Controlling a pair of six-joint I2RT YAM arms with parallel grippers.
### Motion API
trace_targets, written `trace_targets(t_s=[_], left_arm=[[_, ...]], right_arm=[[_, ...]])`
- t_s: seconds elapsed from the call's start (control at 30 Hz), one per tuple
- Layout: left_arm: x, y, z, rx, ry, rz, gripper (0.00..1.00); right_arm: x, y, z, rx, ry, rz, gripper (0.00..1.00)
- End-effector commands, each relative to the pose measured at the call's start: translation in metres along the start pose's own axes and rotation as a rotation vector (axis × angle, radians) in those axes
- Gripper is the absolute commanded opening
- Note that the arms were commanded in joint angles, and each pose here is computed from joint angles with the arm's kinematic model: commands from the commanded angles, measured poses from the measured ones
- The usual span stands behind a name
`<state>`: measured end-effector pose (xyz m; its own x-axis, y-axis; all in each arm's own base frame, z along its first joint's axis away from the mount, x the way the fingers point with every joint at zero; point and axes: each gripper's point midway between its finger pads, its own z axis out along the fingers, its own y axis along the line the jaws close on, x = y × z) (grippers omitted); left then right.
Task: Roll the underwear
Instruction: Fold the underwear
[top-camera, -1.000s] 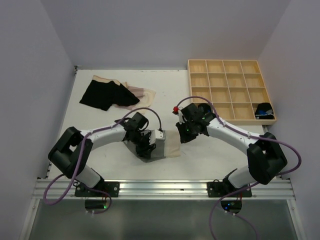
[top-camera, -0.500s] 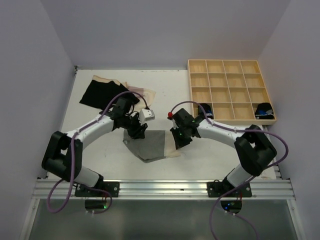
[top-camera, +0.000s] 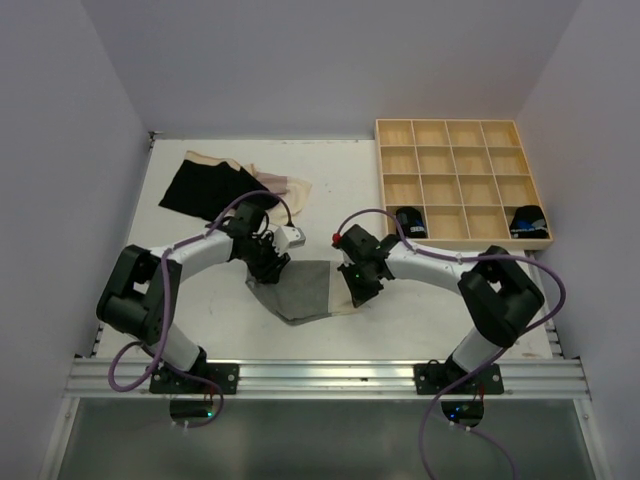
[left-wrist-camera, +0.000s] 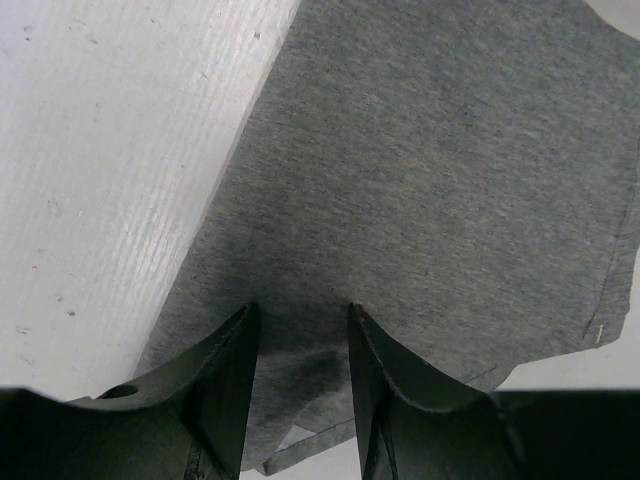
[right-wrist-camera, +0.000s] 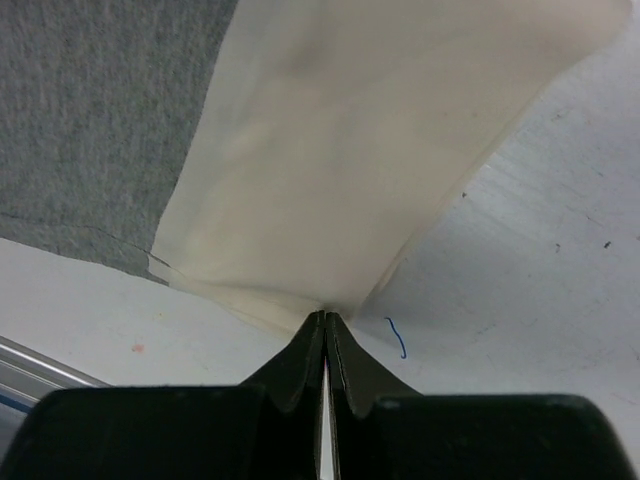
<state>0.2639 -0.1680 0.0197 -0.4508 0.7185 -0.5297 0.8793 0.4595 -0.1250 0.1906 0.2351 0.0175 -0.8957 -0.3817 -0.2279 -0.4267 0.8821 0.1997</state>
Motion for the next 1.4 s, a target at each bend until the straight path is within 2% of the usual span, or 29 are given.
trace_targets(t_s=[0.0,0.2,0.3,0.33,0.43,0.6,0.8,0.93,1.0,1.2,1.37], left_arm=[[-0.001,0.008,0.001,-0.037,-0.005,0.010,0.44],[0.000,0.006,0.002,-0.024,0.003,0.004,0.44],[0.000,0.006,0.002,-0.022,0.002,0.003,0.45],[-0.001,0.006,0.002,-0.022,0.000,0.005,0.45],[-0.002,0.007,0.002,-0.025,-0.002,0.006,0.45],[-0.006,0.009,0.000,-0.029,-0.013,0.007,0.45],[-0.003,0.007,0.002,-0.028,-0.007,0.006,0.45],[-0.001,0.008,0.003,-0.033,-0.002,0.005,0.45],[0.001,0.008,0.003,-0.033,0.003,0.003,0.45],[0.001,0.010,0.003,-0.042,0.009,0.005,0.45],[-0.003,0.009,0.000,-0.034,-0.003,0.009,0.46]], right_arm=[[0.000,-0.006,-0.020,0.037,-0.020,-0.019,0.06],[0.001,-0.009,-0.031,0.054,-0.019,-0.040,0.06],[-0.009,-0.002,-0.036,0.030,-0.062,-0.014,0.13],[-0.012,0.002,-0.037,0.014,-0.071,-0.001,0.20],[-0.013,0.004,-0.030,0.008,-0.062,0.008,0.28],[-0.006,0.005,-0.008,0.001,-0.019,0.017,0.30],[0.002,0.005,0.006,-0.001,0.001,0.011,0.20],[0.007,0.000,0.004,0.021,0.007,0.008,0.04],[0.007,-0.002,-0.003,0.033,-0.003,0.004,0.01],[0.004,-0.001,-0.027,0.036,-0.040,-0.009,0.00],[0.011,-0.002,-0.026,0.028,-0.012,-0.024,0.00]])
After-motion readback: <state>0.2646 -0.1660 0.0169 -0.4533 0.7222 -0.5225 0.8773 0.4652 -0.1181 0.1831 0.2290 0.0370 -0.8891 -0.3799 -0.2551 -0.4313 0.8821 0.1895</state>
